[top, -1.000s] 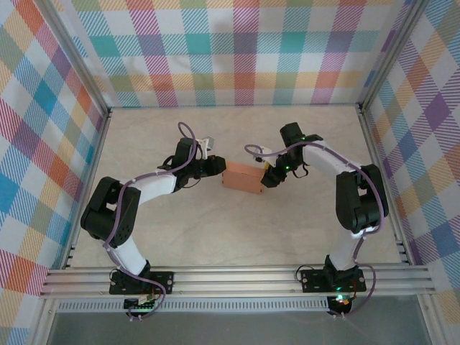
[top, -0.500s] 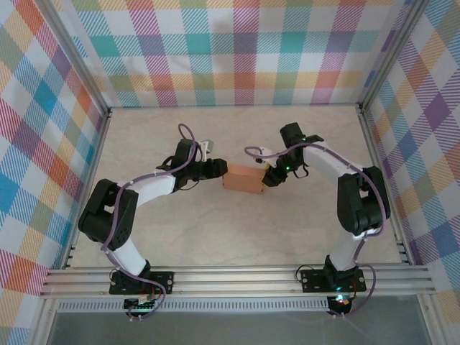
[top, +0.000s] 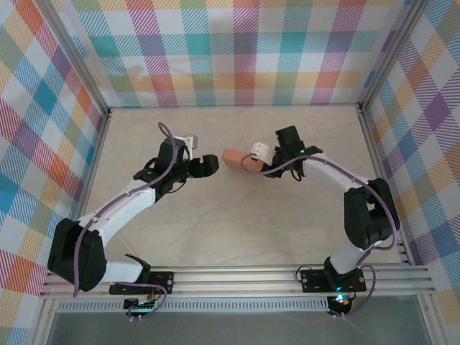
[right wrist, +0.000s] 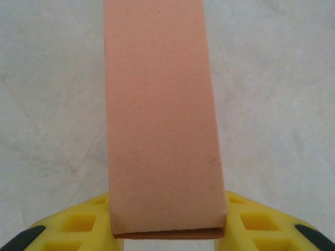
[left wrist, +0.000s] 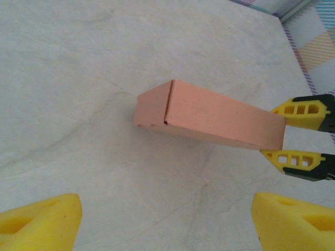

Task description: Fold the paper box

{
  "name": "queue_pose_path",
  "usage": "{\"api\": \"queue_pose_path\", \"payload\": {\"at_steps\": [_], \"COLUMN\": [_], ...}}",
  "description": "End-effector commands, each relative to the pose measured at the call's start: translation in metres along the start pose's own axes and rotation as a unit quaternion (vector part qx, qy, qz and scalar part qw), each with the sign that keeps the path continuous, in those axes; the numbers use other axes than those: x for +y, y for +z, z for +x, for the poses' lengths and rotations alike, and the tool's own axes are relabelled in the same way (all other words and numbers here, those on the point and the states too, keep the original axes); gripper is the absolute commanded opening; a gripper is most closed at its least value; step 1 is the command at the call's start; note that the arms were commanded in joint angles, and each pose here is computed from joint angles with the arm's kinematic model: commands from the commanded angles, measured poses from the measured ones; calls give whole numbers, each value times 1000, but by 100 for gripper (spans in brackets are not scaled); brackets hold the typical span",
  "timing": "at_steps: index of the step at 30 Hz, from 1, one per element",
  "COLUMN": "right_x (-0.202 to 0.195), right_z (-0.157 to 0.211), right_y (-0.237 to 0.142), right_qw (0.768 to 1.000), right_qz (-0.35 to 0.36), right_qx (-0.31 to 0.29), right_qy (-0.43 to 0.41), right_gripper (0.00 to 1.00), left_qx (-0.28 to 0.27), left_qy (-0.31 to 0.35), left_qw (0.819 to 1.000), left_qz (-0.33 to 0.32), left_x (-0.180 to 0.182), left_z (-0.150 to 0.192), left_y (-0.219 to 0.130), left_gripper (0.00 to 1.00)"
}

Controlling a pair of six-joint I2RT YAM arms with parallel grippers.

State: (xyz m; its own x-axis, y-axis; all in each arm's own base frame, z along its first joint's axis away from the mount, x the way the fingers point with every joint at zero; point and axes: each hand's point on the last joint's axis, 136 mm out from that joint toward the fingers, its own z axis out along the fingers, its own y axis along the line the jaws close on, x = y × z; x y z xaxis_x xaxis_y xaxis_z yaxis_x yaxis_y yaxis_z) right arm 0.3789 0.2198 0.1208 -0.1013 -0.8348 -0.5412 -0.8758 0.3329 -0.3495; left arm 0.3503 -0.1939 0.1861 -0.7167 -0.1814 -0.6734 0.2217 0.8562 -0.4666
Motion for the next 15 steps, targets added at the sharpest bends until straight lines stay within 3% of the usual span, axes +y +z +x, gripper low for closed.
{"api": "queue_pose_path", "payload": {"at_steps": [1,6,8,13,15], "right_x": [-18,-20,-12,0,-1], "right_z": [-24,-30,-27,-24,-26], "right_y": [10,43,49,54,52], "right_qw": [996,984,985,987,987], "right_qz": [79,146,133,124,126], "right_qx": [-9,27,39,41,37], "right_qy": [-52,-103,-102,-93,-92], "right_gripper": [34,32,33,44,57], "left_qx": [9,2,0,-9,-11], "left_qy": [1,-5,-4,5,5], "left_qw": [998,997,997,996,996], "left_qz": [-57,-76,-77,-87,-88], "left_x": [32,42,42,44,44], "left_z": [13,14,13,10,10], "left_y": [-8,-13,-16,-24,-24], "left_gripper": [85,85,85,86,86]}}
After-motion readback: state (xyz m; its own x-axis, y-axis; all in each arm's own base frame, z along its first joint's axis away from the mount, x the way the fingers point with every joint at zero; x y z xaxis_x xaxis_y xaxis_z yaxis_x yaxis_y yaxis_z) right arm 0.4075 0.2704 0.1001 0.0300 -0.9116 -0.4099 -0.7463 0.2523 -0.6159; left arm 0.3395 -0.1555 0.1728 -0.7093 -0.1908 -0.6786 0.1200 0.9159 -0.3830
